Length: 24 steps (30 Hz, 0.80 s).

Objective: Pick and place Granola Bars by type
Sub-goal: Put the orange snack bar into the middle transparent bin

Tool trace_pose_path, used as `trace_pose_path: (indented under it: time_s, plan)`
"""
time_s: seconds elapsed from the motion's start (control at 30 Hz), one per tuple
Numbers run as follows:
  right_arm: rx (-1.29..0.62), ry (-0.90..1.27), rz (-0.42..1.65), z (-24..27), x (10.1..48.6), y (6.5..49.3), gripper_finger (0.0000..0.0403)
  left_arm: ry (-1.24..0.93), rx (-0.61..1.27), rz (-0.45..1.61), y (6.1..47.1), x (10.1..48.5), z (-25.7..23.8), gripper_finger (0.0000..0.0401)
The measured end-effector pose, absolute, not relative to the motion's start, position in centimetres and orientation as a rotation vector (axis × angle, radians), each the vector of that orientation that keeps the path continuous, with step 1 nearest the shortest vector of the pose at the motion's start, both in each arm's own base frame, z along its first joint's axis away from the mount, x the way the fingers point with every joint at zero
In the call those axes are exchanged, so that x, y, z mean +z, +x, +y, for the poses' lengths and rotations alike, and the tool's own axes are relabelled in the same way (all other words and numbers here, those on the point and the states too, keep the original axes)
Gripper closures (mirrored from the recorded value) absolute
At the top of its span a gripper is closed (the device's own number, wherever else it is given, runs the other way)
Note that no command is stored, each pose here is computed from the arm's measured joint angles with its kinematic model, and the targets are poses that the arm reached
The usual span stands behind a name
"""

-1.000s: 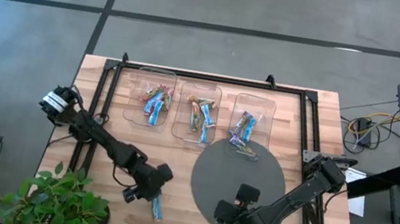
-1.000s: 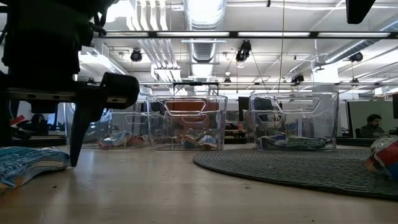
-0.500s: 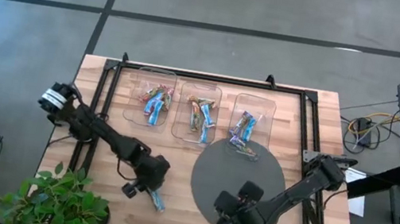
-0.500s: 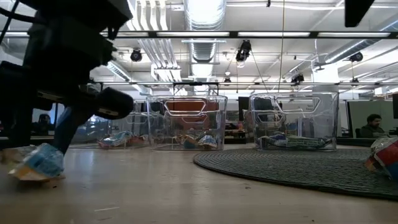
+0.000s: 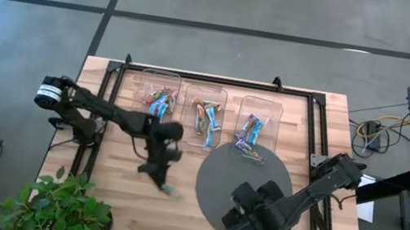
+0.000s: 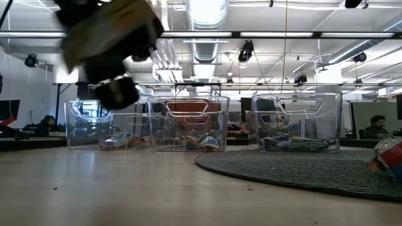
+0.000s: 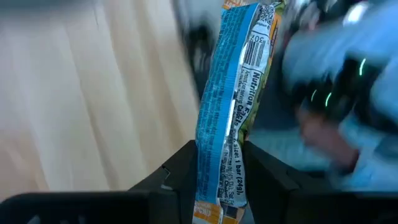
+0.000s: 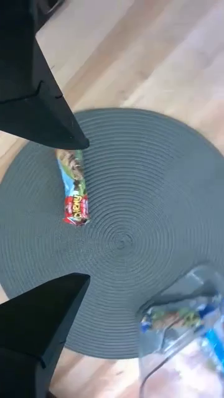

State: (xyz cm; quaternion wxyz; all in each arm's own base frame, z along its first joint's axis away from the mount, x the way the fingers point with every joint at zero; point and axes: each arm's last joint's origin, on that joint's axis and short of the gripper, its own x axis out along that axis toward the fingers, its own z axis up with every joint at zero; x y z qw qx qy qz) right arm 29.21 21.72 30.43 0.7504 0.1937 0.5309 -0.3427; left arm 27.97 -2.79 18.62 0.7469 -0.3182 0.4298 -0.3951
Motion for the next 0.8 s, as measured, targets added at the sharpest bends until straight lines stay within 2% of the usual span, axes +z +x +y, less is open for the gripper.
trace_pose_path:
  time_s: [0.07, 0.17, 0.37, 0.47, 0.53, 0.67, 0.8]
  plan:
    - [-0.797, 0.495, 1.108, 21.2, 31.0, 28.7, 0.0076, -0.73, -0.806, 0.819, 28.7, 20.2, -1.4, 0.0304]
    - [-0.866, 0.594, 1.028, 20.4, 31.8, 27.8, 0.0076, -0.771, -0.618, 0.607, 29.5, 22.8, 1.3, 0.0304]
    - [-0.966, 0.687, 0.888, 18.6, 32.3, 26.3, 0.0076, -0.925, 0.067, 0.216, 28.0, 26.5, 7.2, 0.0304]
    - [-0.996, 0.691, 0.873, 17.8, 32.1, 25.9, 0.0076, -0.971, 0.392, 0.216, 27.0, 25.9, 8.6, 0.0305]
    - [-1.009, 0.69, 0.873, 17.3, 32.0, 25.8, 0.0076, -0.982, 0.517, 0.261, 26.6, 25.1, 8.7, 0.0306]
    - [-1.029, 0.676, 0.879, 16.5, 31.7, 25.8, 0.0076, -1.062, 0.585, 0.309, 26.8, 23.9, 8.4, 0.0306]
    - [-1.021, 0.644, 0.898, 15.8, 31.7, 26.2, 0.0076, -1.05, 0.657, 0.33, 27.3, 22.7, 8.3, 0.0306]
